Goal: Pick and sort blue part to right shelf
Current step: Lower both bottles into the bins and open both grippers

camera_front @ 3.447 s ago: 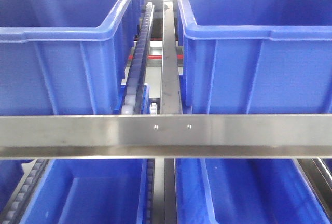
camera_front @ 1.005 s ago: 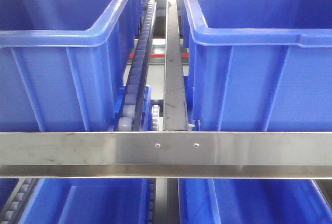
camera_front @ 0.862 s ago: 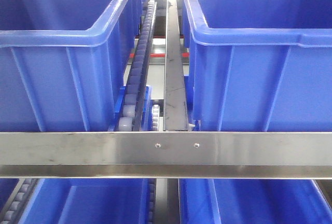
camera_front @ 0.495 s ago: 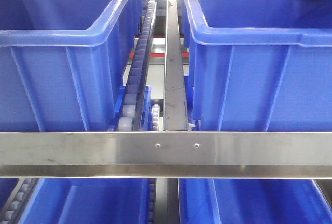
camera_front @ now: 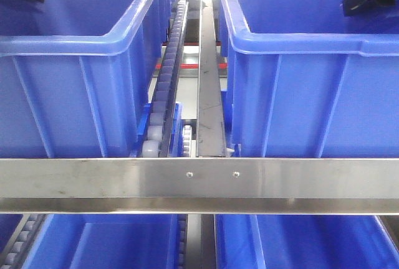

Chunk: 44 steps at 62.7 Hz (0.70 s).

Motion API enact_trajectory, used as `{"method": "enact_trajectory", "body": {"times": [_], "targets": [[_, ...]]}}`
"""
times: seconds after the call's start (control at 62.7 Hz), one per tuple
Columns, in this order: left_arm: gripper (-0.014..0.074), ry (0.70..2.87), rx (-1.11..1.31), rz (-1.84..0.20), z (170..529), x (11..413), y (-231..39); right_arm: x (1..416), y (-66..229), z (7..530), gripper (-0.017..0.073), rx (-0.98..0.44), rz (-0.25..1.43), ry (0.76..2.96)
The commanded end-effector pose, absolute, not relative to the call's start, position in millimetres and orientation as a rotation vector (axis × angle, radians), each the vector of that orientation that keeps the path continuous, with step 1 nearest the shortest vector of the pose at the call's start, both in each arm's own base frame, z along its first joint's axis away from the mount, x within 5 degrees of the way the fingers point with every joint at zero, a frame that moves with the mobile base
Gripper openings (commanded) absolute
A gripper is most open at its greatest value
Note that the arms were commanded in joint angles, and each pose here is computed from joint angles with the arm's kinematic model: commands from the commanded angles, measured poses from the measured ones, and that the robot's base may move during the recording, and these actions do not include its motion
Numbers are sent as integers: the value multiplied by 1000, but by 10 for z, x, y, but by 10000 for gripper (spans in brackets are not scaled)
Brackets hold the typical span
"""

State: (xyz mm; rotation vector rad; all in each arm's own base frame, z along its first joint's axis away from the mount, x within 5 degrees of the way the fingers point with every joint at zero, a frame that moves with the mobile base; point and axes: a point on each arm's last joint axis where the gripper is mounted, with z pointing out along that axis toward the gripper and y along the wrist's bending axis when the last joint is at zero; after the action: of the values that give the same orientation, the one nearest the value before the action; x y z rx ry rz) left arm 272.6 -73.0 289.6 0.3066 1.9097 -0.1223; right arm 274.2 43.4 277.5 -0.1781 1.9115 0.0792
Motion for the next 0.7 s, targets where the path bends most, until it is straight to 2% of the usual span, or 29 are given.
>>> {"method": "enact_trajectory", "body": {"times": [0.0,0.144,0.255,0.415,0.479,0.574,0.686], "targets": [[438,1762,260,-119,3152,2758,-721,2766,439,3063,430,-171,76,1749],[574,1762,260,-119,3151,2758,-721,2766,439,3063,505,-171,76,1749],[577,1765,261,-119,3149,2758,-721,2766,439,3063,575,-171,76,1749],[573,1763,261,-119,3154,2754,-721,2763,438,3066,581,-170,76,1749],[548,1753,261,-119,3181,2737,-716,2736,434,3092,580,-170,77,1749],[466,1731,263,-120,3254,2681,-703,2651,414,3178,543,-168,77,1739],[295,1724,259,-121,3341,2592,-662,2540,360,3289,419,-154,69,1724]]}}
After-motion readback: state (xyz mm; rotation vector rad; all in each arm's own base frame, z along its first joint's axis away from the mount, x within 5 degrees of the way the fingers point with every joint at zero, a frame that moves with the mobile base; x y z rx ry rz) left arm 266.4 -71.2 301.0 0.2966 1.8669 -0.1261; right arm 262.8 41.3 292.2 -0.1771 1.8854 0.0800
